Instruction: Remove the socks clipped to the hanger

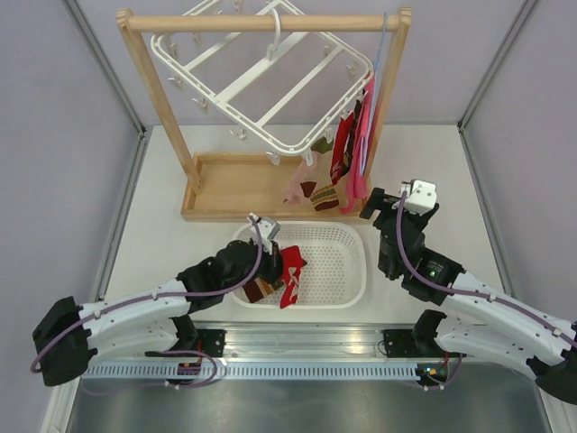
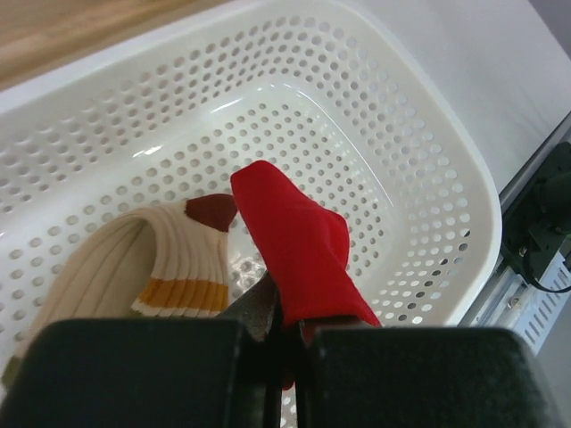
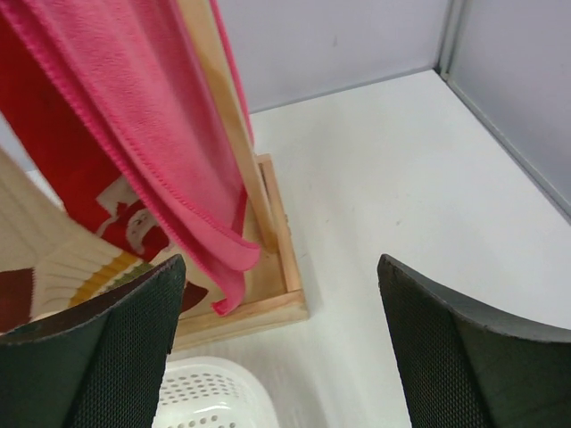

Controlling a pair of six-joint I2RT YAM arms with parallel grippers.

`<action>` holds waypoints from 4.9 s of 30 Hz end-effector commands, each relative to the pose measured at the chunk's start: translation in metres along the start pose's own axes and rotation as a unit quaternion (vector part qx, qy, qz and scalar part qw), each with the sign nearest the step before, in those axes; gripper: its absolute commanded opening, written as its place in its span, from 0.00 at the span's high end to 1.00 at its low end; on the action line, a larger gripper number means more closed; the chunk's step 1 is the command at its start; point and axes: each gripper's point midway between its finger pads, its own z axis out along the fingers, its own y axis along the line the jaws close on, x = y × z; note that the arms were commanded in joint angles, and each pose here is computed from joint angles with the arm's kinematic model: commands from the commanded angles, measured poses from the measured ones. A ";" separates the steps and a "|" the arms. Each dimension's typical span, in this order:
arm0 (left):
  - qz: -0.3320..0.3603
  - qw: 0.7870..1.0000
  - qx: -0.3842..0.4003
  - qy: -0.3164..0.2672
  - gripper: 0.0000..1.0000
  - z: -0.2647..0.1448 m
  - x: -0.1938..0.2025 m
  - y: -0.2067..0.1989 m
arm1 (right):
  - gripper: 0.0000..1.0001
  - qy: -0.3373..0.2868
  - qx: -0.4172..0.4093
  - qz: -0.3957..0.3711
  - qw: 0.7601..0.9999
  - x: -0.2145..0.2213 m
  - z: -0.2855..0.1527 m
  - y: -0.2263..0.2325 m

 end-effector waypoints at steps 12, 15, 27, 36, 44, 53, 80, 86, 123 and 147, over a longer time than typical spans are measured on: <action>-0.031 0.998 -0.043 -0.034 0.98 0.069 -0.034 -0.035 | 0.08 0.054 0.017 -0.008 0.998 0.036 0.036 -0.028; -0.035 0.998 -0.052 -0.029 0.45 0.071 -0.030 -0.032 | 0.08 0.060 0.023 -0.007 0.998 0.039 0.041 -0.033; -0.046 0.991 -0.108 -0.059 0.00 0.044 -0.030 -0.002 | 0.07 0.079 0.022 -0.003 0.997 0.054 0.056 -0.039; -0.060 0.970 -0.164 -0.171 0.00 -0.018 -0.060 0.037 | 0.08 0.090 0.007 0.007 0.996 0.062 0.062 -0.037; -0.061 0.963 -0.092 -0.247 0.00 -0.026 -0.106 0.006 | 0.08 0.095 0.002 0.014 0.995 0.067 0.065 -0.035; -0.039 0.942 -0.081 -0.324 0.00 -0.017 -0.177 -0.023 | 0.08 0.092 -0.006 0.021 0.996 0.064 0.063 -0.036; 0.031 0.928 -0.148 -0.339 0.98 0.024 -0.204 -0.014 | 0.08 0.080 -0.024 0.027 0.996 0.049 0.059 -0.034; 0.035 0.928 -0.169 -0.329 0.98 0.018 -0.198 -0.013 | 0.10 0.083 -0.026 0.021 0.996 0.049 0.060 -0.033; 0.000 0.919 -0.215 -0.331 0.98 -0.012 -0.180 -0.036 | 0.12 -0.041 -0.207 -0.022 0.977 -0.150 -0.078 0.162; -0.021 0.929 -0.191 -0.315 0.98 -0.017 -0.166 -0.033 | 0.08 -0.039 -0.246 -0.051 0.967 -0.155 -0.118 0.227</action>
